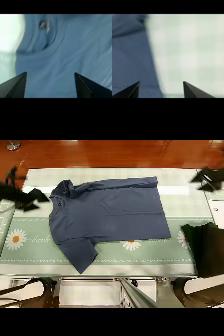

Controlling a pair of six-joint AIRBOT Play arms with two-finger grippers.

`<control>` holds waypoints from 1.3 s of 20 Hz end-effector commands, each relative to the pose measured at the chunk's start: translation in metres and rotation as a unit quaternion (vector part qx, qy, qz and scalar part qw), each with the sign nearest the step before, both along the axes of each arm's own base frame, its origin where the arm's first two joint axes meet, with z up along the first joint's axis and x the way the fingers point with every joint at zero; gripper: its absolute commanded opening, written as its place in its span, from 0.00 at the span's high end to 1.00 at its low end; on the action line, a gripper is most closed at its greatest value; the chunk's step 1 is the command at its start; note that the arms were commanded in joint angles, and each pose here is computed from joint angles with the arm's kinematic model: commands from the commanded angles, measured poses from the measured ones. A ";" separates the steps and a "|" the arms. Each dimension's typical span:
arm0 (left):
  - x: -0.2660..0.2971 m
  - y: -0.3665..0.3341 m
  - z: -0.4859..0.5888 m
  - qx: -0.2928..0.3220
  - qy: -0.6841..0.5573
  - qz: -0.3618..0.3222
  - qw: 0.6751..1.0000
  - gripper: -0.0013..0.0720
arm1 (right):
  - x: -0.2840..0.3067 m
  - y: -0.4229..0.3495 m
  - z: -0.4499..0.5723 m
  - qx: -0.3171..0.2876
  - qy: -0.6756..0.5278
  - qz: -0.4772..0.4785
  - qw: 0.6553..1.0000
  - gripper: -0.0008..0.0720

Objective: Fold the shirts.

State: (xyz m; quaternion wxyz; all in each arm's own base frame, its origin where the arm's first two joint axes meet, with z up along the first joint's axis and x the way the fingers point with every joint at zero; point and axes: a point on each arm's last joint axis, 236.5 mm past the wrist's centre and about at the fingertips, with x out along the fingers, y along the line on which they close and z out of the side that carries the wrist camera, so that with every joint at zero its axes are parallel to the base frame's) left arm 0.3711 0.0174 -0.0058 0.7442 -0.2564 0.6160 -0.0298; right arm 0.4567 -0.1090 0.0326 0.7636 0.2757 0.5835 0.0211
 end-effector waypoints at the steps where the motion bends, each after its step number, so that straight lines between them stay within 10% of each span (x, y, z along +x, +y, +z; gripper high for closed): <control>1: -0.095 0.000 -0.042 -0.038 0.090 0.046 0.994 0.02 | -0.063 -0.031 -0.013 0.014 0.003 -0.099 0.995 0.15; 6: -0.160 -0.037 -0.082 -0.149 0.116 0.130 0.974 0.02 | -0.124 0.017 -0.058 0.032 0.001 -0.099 0.995 0.15; 15: -0.106 -0.070 -0.093 -0.192 -0.027 0.174 0.965 0.03 | -0.132 0.085 -0.081 0.034 0.016 -0.007 0.999 0.15; 16: -0.106 -0.076 -0.093 -0.190 -0.028 0.160 0.968 0.19 | -0.132 0.085 -0.081 0.032 0.016 -0.007 0.999 0.15; 17: -0.107 -0.080 -0.092 -0.190 -0.029 0.149 0.970 0.68 | -0.133 0.081 -0.082 0.030 0.019 -0.012 0.999 0.15; 18: -0.108 -0.084 -0.088 -0.192 -0.036 0.127 0.972 0.95 | -0.137 0.077 -0.082 0.032 0.026 -0.017 0.999 0.15; 26: -0.105 -0.091 -0.074 -0.207 -0.045 0.096 0.973 0.96 | -0.197 0.097 -0.117 0.075 0.149 -0.007 0.986 0.15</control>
